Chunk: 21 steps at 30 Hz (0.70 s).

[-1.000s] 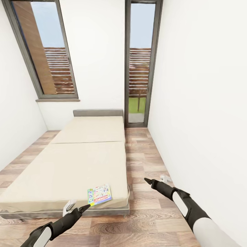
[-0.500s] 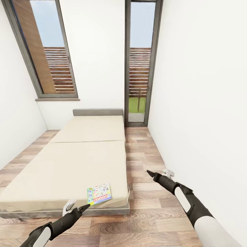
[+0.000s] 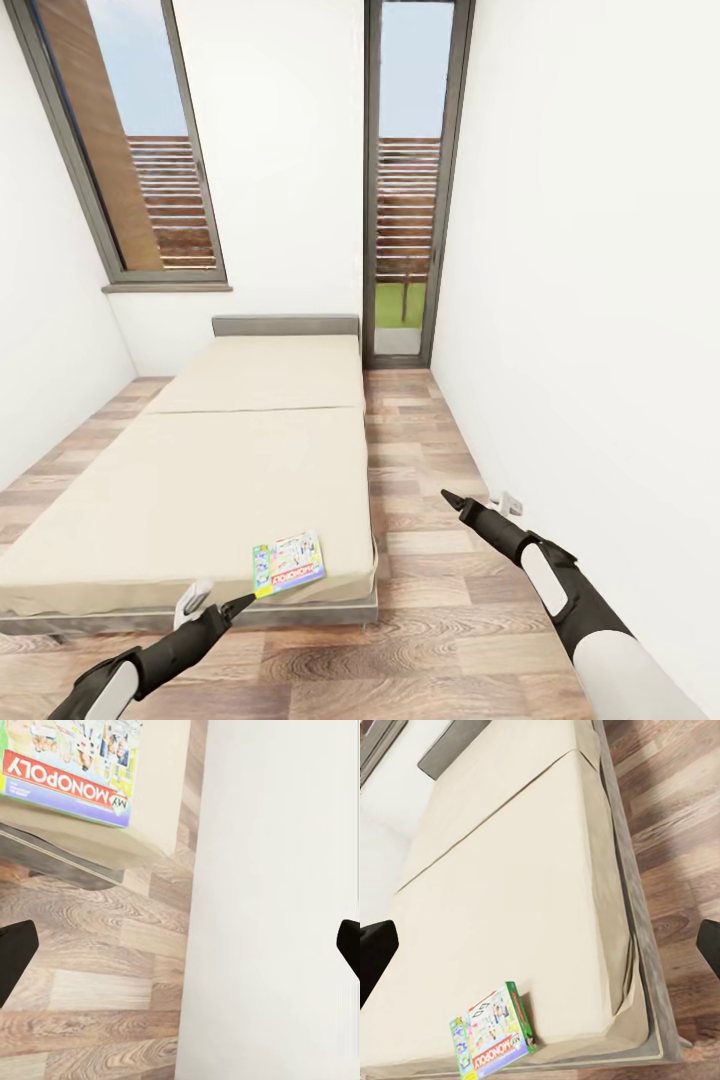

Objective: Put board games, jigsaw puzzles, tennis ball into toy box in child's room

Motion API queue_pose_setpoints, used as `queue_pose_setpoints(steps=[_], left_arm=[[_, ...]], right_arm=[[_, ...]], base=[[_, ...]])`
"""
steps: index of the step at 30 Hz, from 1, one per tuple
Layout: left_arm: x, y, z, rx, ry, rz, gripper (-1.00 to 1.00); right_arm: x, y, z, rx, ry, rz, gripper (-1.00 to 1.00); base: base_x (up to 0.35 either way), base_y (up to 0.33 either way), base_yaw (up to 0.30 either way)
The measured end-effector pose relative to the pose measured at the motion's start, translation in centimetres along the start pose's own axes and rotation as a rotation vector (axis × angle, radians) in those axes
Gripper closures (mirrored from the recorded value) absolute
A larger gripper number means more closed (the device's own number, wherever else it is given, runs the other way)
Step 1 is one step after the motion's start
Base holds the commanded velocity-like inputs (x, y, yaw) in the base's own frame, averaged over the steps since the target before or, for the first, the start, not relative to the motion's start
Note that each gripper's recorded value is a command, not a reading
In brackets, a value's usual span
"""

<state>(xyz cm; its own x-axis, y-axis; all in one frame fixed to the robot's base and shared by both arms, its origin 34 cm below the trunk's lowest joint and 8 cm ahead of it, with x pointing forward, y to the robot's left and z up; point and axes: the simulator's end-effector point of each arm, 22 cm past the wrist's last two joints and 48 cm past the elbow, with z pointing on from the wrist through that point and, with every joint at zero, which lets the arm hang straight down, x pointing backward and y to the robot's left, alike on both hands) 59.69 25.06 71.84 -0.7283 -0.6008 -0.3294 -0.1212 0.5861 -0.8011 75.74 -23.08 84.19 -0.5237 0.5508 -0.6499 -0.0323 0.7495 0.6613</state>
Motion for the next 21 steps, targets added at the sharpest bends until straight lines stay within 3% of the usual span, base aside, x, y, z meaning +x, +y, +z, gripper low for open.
queue_pose_setpoints(steps=[4,11,21], left_arm=[[-0.2,0.0,-0.1,0.029,0.002,-0.011,-1.00],[-0.6,0.6,-0.2,0.058,-0.006,-0.038,-1.00],[-0.1,1.5,0.6,0.067,-0.005,-0.045,-1.00]], right_arm=[[0.4,-0.2,0.2,-0.006,0.003,0.018,-1.00],[0.8,-0.6,0.4,-0.036,0.009,0.112,-1.00],[1.9,-1.0,1.1,-0.052,0.010,0.135,-1.00]], base=[[0.000,0.000,0.000],[0.000,0.000,0.000],[0.000,0.000,0.000]])
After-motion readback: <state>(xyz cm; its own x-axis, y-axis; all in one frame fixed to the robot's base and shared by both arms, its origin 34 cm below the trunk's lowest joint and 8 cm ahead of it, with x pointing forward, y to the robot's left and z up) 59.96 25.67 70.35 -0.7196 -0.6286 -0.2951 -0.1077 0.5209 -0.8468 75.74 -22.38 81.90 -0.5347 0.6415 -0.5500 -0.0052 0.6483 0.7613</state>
